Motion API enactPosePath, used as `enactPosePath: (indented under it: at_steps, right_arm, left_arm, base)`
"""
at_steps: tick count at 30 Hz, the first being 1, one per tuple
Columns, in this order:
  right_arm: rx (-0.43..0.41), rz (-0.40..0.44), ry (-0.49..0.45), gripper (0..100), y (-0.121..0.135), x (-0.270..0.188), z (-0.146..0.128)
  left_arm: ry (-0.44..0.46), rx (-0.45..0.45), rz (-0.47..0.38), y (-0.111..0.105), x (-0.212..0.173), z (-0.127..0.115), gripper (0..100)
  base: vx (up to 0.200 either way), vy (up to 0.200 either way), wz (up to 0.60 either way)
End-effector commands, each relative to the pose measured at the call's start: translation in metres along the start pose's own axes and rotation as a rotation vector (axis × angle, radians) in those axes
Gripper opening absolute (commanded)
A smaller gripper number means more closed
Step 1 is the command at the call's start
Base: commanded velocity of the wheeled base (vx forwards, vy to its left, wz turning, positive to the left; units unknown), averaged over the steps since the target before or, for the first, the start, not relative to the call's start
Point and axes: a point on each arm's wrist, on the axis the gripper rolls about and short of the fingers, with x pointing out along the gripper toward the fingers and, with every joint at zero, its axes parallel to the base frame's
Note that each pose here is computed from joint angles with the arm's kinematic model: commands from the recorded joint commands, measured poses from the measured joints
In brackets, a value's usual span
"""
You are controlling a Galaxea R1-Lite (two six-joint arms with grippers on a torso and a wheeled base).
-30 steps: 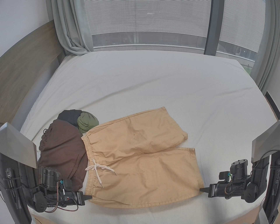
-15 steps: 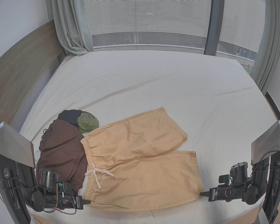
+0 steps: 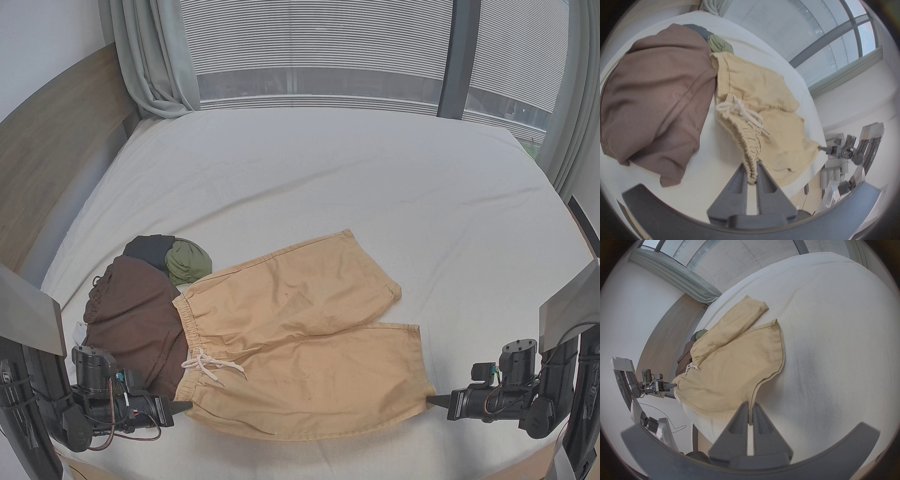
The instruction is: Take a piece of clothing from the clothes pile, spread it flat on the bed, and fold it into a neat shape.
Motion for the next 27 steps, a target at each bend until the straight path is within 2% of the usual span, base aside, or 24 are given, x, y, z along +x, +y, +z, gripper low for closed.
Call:
enactPosePath:
  at_steps: [1,8,27]
  right_arm:
    - [-0.01,0.017,-0.037,0,0.006,-0.007,0.005]
    - [-0.016,0.04,-0.108,0,0.011,-0.01,0.018]
    - [-0.053,0.085,-0.207,0,0.019,-0.008,0.04]
  left_arm:
    - [-0.056,-0.032,-0.019,-0.003,-0.003,0.004,0]
    - [-0.144,-0.045,-0.062,-0.007,-0.003,0.014,0]
    - [-0.155,-0.057,-0.061,-0.007,-0.004,0.015,0]
  base:
    - [0.0,0.0,0.0]
    - [0.0,0.0,0.0]
    - [0.0,0.0,0.0]
